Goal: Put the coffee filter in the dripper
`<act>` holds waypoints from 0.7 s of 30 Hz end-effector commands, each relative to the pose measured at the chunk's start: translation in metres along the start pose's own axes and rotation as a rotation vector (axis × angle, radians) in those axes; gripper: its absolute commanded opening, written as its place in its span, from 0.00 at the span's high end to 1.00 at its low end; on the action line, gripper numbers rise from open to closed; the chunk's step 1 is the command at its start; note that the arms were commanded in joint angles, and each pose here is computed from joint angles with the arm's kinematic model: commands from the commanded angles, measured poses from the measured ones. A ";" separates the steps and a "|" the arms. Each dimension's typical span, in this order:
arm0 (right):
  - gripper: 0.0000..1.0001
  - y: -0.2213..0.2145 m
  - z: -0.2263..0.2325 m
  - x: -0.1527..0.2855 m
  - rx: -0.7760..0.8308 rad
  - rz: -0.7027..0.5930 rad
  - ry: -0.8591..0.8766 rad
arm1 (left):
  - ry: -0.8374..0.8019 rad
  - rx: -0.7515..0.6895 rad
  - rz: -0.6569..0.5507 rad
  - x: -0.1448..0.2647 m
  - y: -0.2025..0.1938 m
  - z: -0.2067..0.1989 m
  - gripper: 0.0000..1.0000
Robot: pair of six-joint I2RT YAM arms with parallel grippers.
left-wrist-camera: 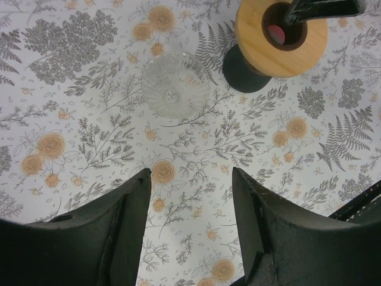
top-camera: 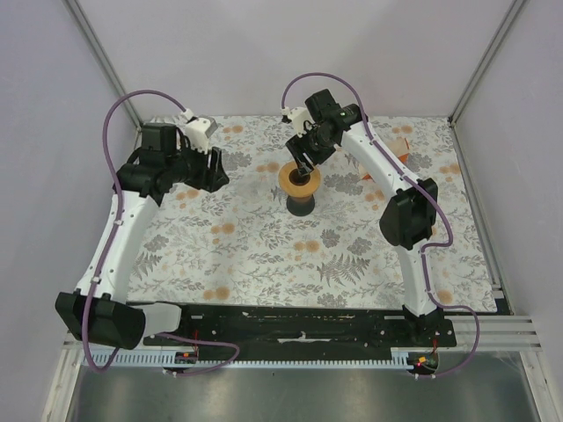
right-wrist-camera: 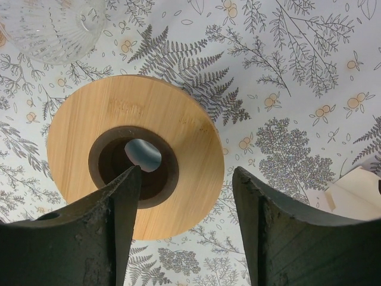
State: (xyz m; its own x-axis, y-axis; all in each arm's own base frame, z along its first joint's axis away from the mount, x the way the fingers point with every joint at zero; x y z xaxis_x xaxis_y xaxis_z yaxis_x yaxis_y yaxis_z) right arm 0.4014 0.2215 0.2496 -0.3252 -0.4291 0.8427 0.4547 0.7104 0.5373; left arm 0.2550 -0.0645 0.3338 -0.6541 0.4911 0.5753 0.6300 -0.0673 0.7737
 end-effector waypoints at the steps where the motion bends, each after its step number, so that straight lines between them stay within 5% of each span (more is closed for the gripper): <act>1: 0.30 0.014 0.001 0.033 0.026 -0.090 -0.028 | -0.003 0.013 0.019 -0.030 -0.002 0.012 0.37; 8: 0.22 0.017 0.012 0.073 0.012 -0.184 -0.081 | 0.058 0.020 0.090 -0.079 -0.007 0.036 0.38; 14: 0.03 -0.005 0.028 0.113 0.008 -0.286 -0.185 | 0.117 0.024 0.143 -0.122 -0.013 0.052 0.34; 21: 0.02 -0.033 0.043 0.144 -0.044 -0.426 -0.338 | 0.177 -0.017 0.206 -0.147 -0.027 0.056 0.33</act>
State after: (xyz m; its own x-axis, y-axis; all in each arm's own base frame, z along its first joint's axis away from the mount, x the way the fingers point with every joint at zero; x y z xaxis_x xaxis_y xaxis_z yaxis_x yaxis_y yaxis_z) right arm 0.3107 0.1678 0.3409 -0.6151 -0.4836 0.6227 0.3185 0.5700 0.7574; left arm 0.3460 -0.0825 0.2078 -0.5084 0.3533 0.7853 0.8058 -0.1265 0.5786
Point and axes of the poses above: each gripper's point midway between its finger pads, its own x axis back along the fingers, its own z axis along the line the jaws close on, y = z × x, the point moved 10 cm from there along x, back along the fingers, and after that the axes turned 10 degrees about x, right-handed, at the moved point
